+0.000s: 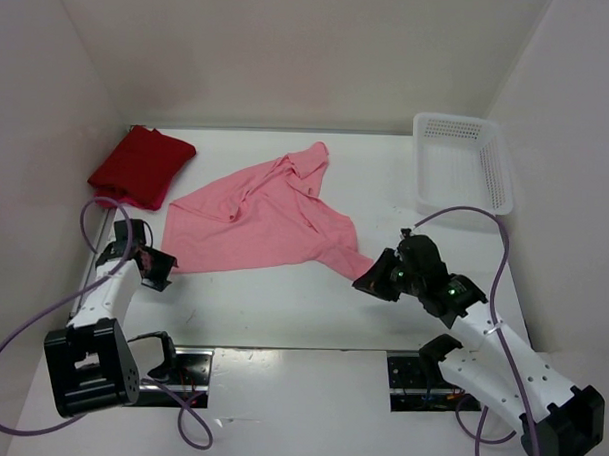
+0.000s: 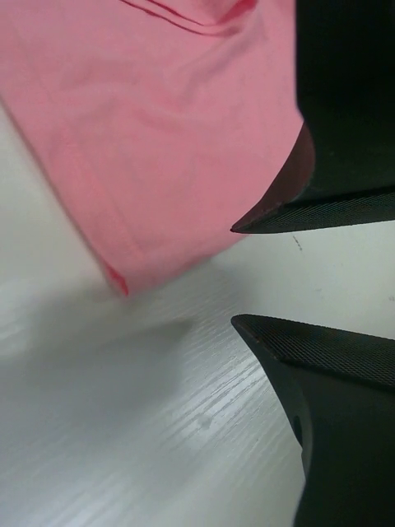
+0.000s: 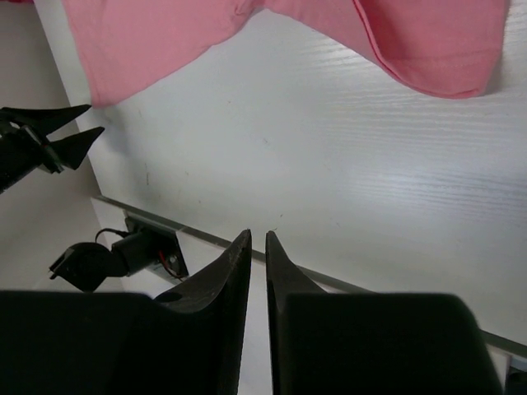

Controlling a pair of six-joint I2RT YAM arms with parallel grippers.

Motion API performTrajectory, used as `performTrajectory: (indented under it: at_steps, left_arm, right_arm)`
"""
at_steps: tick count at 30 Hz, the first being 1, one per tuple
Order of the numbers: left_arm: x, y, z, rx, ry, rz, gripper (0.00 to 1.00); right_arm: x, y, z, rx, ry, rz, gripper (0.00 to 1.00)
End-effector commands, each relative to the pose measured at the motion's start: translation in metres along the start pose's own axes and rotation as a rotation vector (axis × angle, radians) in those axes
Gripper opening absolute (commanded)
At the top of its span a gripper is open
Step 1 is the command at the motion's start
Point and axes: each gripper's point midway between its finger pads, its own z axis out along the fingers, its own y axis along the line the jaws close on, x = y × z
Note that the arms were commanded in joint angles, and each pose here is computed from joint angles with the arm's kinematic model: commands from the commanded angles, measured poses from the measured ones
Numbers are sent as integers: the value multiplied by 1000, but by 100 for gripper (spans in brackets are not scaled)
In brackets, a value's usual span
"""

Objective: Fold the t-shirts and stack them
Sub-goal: Flatten out the tshirt

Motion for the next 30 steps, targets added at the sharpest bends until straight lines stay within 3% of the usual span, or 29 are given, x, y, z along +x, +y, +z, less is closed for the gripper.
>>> performTrajectory:
  at_steps: [1, 9, 20, 25, 30]
  left_arm:
    - [-30, 0, -4, -2, -157, -134, 52]
    - [-31, 8, 15, 21, -211, -256, 50]
    - [-35, 5, 36, 63, -239, -314, 48]
    - [-40, -8, 47, 50, -212, -286, 38]
    - [-41, -12, 41, 77, -215, -264, 15]
  right_arm:
    - [-10, 29, -12, -114, -40, -78, 17]
    - [-9, 31, -14, -126, -38, -80, 18]
    - [-10, 33, -14, -133, -46, -82, 18]
    - [-12, 29, -12, -109, -50, -59, 18]
    - [-16, 15, -8, -37, -79, -23, 26]
